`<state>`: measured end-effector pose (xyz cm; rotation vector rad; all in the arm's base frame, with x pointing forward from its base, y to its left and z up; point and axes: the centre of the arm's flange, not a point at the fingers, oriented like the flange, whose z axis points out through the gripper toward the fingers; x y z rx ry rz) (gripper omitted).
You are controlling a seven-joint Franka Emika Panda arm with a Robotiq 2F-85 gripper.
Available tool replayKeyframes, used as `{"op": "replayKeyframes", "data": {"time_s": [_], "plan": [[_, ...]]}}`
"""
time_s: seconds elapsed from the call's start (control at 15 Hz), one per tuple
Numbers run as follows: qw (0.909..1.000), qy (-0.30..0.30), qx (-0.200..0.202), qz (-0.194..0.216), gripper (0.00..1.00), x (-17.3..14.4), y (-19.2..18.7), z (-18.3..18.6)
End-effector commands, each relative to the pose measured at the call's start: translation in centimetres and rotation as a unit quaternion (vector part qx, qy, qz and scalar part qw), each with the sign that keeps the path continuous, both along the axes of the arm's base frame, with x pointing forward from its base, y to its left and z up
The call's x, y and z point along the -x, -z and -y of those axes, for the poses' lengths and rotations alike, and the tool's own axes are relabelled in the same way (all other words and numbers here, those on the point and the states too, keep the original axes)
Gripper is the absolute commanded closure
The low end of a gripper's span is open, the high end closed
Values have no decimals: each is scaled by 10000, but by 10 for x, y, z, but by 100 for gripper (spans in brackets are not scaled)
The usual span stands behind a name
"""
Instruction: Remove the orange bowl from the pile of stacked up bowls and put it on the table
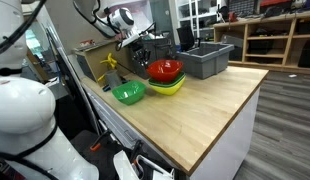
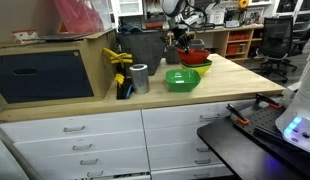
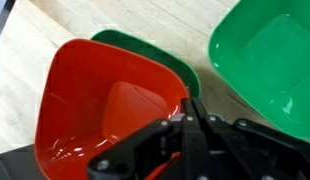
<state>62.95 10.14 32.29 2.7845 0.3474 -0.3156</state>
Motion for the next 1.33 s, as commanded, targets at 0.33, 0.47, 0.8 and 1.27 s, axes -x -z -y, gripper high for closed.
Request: {"op": "replayKeyframes", "data": {"time_s": [0.33, 0.47, 0.8, 1.27], "plan": [[9979, -12, 538, 370, 99, 10, -52, 4], [9968, 96, 609, 511, 99, 12, -64, 13], [9935, 531, 650, 773, 99, 16, -85, 46], [9855, 1189, 809, 897, 99, 26, -97, 107]]}}
